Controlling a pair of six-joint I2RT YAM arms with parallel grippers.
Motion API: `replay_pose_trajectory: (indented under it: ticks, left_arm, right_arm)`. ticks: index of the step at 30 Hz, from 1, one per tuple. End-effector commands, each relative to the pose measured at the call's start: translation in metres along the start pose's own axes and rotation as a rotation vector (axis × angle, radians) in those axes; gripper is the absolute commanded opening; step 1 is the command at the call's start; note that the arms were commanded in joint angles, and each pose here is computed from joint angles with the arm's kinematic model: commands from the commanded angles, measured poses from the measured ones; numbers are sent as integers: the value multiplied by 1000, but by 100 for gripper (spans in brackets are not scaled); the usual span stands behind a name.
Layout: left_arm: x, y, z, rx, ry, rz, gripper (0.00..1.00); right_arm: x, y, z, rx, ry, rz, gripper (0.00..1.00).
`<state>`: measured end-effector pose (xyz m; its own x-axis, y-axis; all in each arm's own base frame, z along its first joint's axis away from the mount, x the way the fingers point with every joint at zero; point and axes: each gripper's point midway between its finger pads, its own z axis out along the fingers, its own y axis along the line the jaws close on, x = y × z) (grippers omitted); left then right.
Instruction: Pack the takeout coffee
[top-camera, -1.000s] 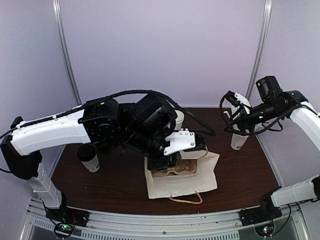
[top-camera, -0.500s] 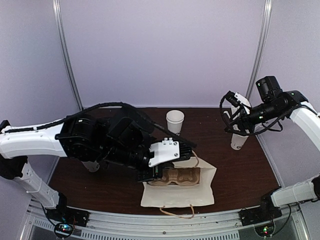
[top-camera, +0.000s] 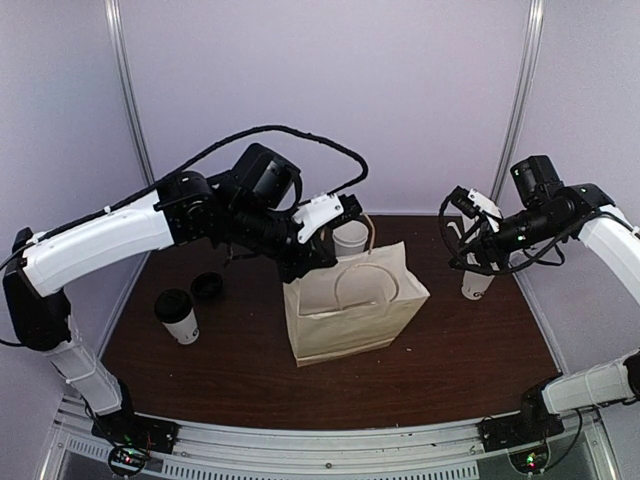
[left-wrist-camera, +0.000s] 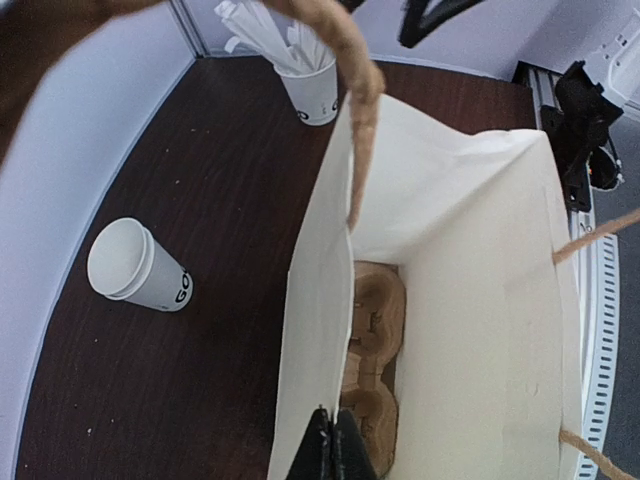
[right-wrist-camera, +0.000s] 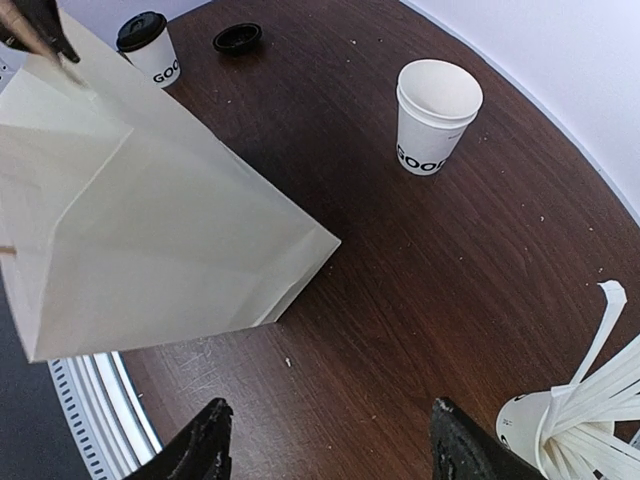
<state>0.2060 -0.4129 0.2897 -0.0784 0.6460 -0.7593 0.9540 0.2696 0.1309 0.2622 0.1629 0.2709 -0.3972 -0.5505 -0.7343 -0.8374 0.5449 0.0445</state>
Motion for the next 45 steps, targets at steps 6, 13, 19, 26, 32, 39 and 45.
replay_pose_trajectory:
  ticks: [6, 13, 19, 26, 32, 39, 45]
  left_arm:
    - [-6, 49, 20, 52, -3, -77, 0]
    - [-6, 86, 25, 95, -36, -136, 0]
    - [-4, 100, 36, 116, -19, -170, 11]
    - [-8, 98, 34, 128, -33, -197, 21]
    - [-19, 111, 13, 29, -76, -230, 45]
    - [-46, 129, -17, -35, -203, -238, 44]
    - [-56, 137, -17, 36, -249, -316, 11]
  right_arm:
    - [-1, -2, -3, 17, -21, -15, 67]
    - [-1, -2, -1, 10, -22, -15, 67]
    - [-44, 49, -29, -214, -170, -112, 68]
    - [-84, 86, -12, -337, -134, -276, 70]
    - [-118, 113, 22, -408, -75, -345, 70]
    - [-138, 123, 46, -432, -56, -348, 55]
    - [-146, 126, 41, -433, -73, -342, 0]
